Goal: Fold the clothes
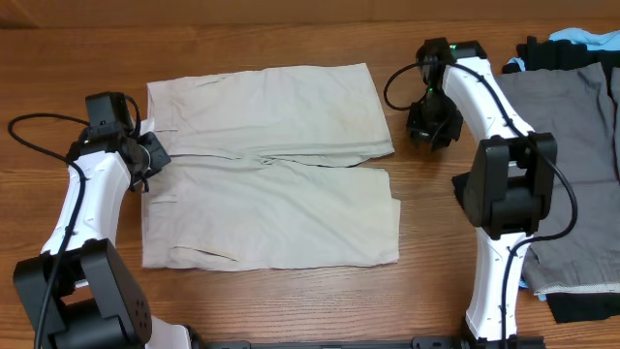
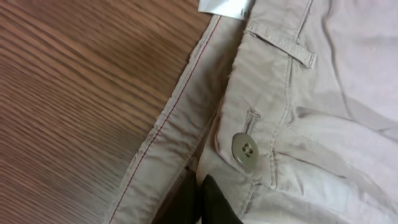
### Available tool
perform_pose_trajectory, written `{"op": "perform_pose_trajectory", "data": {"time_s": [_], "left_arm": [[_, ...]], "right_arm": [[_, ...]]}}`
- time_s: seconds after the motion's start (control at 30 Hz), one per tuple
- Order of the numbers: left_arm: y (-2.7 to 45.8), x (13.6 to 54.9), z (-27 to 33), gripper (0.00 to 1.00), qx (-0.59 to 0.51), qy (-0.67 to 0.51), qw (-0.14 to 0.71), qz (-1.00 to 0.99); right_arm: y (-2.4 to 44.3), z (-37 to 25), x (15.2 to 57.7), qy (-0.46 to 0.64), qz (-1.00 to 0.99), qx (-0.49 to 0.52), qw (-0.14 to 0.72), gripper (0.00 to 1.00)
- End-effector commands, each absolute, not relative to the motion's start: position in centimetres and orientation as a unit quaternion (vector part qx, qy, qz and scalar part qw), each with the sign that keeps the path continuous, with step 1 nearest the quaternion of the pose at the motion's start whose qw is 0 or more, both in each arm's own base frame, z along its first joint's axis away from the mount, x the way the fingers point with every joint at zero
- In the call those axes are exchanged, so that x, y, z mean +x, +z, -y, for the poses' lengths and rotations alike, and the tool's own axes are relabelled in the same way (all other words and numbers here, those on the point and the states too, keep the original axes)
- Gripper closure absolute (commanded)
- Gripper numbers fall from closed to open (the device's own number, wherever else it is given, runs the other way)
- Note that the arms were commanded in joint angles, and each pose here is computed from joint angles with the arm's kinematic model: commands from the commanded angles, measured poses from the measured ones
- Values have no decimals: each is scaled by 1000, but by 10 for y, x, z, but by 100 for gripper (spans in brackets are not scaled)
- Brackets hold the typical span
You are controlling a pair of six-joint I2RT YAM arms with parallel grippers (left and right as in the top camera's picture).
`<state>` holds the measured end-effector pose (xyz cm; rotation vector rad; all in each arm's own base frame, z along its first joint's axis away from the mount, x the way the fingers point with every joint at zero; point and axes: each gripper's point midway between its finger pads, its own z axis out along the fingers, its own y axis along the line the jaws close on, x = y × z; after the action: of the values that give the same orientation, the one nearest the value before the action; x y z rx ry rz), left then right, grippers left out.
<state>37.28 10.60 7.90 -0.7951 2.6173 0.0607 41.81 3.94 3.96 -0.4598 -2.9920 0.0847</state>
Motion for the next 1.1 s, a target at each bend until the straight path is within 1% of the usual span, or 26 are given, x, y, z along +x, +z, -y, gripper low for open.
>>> {"op": "perform_pose_trajectory", "data": {"time_s": [0.0, 0.17, 0.2, 0.27, 0.3, 0.33, 0.4, 0.47, 0.53, 0.63, 0.77, 0.93, 1.07], "left_arm": [[90, 381, -121, 85, -285, 52, 225, -930], [93, 380, -132, 75, -276, 78, 228, -930], [94, 377, -133, 73, -278, 81, 221, -931], [96, 370, -127, 64, -281, 67, 199, -936], [97, 364, -119, 62, -283, 50, 180, -941], [97, 359, -110, 59, -286, 28, 164, -944], [96, 349, -85, 41, -282, -32, 126, -950], [95, 337, -62, 20, -279, -88, 89, -952], [95, 330, -54, 13, -279, -105, 69, -952], [94, 305, -47, 12, -285, -104, 18, -953], [103, 286, -42, 11, -286, -103, -6, -953], [132, 271, -40, 11, -283, -96, 22, -954], [153, 254, -47, 11, -292, -66, 54, -952]], "right_arm": [[93, -37, 426, -15, 985, -173, 0, 66], [128, -28, 417, -30, 986, -165, -20, 54], [132, -27, 414, -32, 986, -164, -20, 49], [138, -26, 407, -38, 986, -164, -14, 33], [140, -28, 404, -47, 986, -159, -8, 12], [141, -31, 400, -57, 986, -159, 1, 0], [142, -38, 392, -78, 985, -153, 20, 0], [143, -41, 388, -88, 986, -136, 27, 0], [143, -41, 388, -88, 985, -144, 29, 0], [149, -35, 387, -86, 979, -181, 26, 0], [169, -27, 390, -91, 971, -222, -9, 0], [211, -3, 385, -71, 954, -280, -83, 0], [244, 12, 374, -58, 942, -301, -134, 0]]}}
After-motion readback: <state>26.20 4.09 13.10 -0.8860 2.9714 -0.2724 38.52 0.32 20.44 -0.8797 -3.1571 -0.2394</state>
